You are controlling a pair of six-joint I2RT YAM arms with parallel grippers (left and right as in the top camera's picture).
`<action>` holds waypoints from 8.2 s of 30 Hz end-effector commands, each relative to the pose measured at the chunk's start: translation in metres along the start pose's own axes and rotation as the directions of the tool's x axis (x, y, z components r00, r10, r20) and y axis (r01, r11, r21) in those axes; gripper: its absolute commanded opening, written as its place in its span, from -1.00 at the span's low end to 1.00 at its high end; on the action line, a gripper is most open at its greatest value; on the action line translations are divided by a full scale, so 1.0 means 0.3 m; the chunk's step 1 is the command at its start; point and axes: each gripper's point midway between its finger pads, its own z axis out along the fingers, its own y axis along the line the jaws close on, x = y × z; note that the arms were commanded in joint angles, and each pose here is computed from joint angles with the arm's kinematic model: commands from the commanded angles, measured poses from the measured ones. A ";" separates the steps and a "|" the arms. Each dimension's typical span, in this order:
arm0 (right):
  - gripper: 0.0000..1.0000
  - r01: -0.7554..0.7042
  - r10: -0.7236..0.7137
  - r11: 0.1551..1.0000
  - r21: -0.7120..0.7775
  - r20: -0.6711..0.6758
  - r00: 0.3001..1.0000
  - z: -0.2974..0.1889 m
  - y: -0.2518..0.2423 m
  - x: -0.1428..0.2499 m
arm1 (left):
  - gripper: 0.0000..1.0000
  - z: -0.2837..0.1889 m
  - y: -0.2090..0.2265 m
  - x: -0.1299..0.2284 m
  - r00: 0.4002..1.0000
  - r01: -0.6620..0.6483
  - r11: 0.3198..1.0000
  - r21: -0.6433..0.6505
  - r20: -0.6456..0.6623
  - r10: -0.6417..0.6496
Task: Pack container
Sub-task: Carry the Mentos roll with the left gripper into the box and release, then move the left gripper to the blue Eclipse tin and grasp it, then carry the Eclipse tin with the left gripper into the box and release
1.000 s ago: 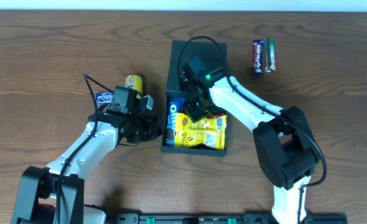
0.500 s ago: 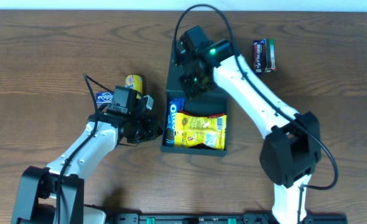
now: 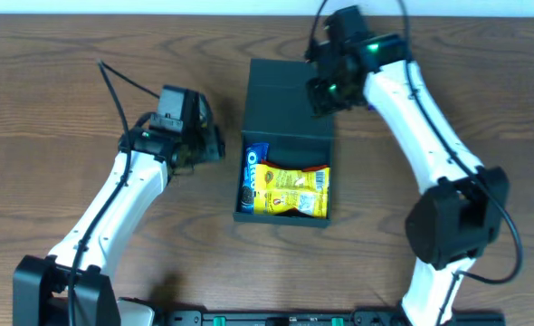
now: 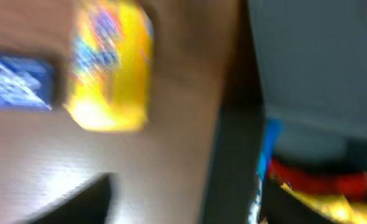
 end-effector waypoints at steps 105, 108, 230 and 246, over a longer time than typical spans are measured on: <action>0.59 -0.115 0.130 0.990 -0.076 0.236 0.963 -0.490 -0.361 0.087 | 0.91 0.069 -0.689 0.174 -0.158 -0.943 -0.236 0.233 0.310 0.937; 0.60 -0.115 0.130 0.990 -0.076 0.236 0.963 -0.490 -0.361 0.087 | 0.91 0.070 -0.691 0.168 -0.121 -0.951 -0.197 0.239 0.302 0.946; 0.83 -0.099 0.102 0.995 -0.025 0.245 0.964 -0.488 -0.388 0.080 | -0.88 -0.017 -0.172 -0.181 0.971 0.235 0.968 -0.083 -0.031 -0.238; 0.86 -0.182 0.167 0.982 0.041 0.246 0.955 -0.515 -0.512 0.127 | -0.88 -0.017 -0.457 0.021 0.770 -0.634 0.773 0.014 -0.075 0.633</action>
